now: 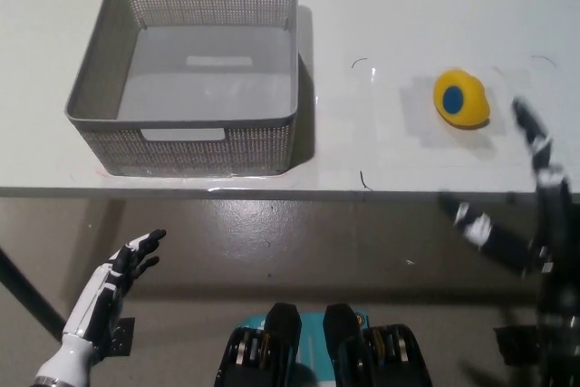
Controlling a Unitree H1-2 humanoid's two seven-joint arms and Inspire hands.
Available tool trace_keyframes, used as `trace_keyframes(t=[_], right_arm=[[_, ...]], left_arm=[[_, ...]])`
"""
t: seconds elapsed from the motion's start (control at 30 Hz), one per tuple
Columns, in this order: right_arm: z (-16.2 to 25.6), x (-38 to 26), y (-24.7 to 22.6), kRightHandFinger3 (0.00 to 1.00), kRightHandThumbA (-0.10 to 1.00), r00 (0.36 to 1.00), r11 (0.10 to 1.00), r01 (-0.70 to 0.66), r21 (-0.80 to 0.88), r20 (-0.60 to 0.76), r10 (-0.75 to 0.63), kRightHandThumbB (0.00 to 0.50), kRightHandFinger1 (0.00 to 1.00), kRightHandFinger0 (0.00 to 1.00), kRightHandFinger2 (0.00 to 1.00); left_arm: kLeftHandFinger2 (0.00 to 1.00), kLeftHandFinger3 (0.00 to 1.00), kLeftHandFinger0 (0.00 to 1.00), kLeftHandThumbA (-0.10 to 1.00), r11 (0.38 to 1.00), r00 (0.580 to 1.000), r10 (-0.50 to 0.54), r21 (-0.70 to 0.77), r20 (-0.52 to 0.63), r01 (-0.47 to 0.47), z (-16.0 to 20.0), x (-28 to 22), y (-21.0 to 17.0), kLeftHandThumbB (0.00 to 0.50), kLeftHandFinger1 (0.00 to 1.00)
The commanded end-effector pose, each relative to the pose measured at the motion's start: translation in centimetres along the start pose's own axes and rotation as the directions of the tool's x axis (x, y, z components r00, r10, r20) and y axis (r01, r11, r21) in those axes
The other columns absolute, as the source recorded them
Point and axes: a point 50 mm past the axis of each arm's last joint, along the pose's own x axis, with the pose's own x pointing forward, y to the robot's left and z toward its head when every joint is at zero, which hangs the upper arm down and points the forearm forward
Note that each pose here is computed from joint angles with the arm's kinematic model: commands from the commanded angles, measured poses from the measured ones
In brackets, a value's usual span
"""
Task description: Use the right hand to pick up a yellow duck toy and place it into a container on the left hand side
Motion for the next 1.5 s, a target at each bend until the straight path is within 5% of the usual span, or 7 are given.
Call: trace_keyframes(t=[0.0, 0.1, 0.13, 0.23, 0.6, 1.13, 1.47], right_arm=[[0.6, 5.2, -2.7, 1.00, 0.73, 1.000, 0.991, 0.021, -0.129, -0.013, -0.023, 0.384, 1.00, 1.00, 1.00], [0.3, 9.2, -4.7, 1.00, 0.71, 0.998, 0.973, -0.001, -0.232, -0.060, -0.013, 0.400, 1.00, 1.00, 1.00], [0.1, 10.0, -5.0, 1.00, 0.69, 0.998, 0.970, -0.002, -0.241, -0.065, -0.014, 0.346, 1.00, 1.00, 1.00], [-0.6, 14.0, -6.5, 1.00, 0.63, 0.993, 0.972, -0.003, -0.237, -0.113, -0.025, 0.426, 1.00, 1.00, 1.00], [-5.2, 27.0, -7.5, 1.00, 0.64, 0.928, 0.904, -0.208, -0.373, -0.369, 0.061, 0.477, 1.00, 1.00, 1.00], [-5.9, 31.8, -5.1, 1.00, 0.92, 0.762, 0.785, -0.513, -0.347, -0.605, 0.231, 0.500, 1.00, 1.00, 1.00], [-7.7, 30.2, -3.7, 1.00, 0.86, 0.676, 0.746, -0.606, -0.276, -0.672, 0.301, 0.500, 1.00, 1.00, 1.00]], left_arm=[[1.00, 1.00, 1.00, 1.00, 1.000, 0.997, -0.007, -0.009, 0.081, 0.008, 1.4, 0.8, 0.6, 0.181, 1.00], [1.00, 1.00, 1.00, 1.00, 1.000, 0.997, -0.008, -0.009, 0.075, 0.009, 1.3, 0.7, 0.7, 0.173, 1.00], [1.00, 1.00, 1.00, 1.00, 1.000, 0.997, -0.009, -0.010, 0.074, 0.009, 1.3, 0.6, 0.8, 0.166, 1.00], [1.00, 1.00, 1.00, 1.00, 1.000, 0.997, -0.008, -0.006, 0.076, 0.009, 1.1, 0.4, 0.8, 0.169, 1.00], [1.00, 1.00, 1.00, 1.00, 1.000, 0.998, 0.001, 0.002, 0.067, -0.001, 1.1, 0.2, 0.8, 0.195, 1.00], [1.00, 1.00, 1.00, 1.00, 1.000, 0.998, 0.011, 0.020, 0.064, -0.013, 1.4, 0.2, 0.8, 0.256, 1.00], [1.00, 1.00, 1.00, 1.00, 1.000, 0.998, 0.015, 0.024, 0.064, -0.017, 1.1, -0.3, 1.0, 0.246, 1.00]])
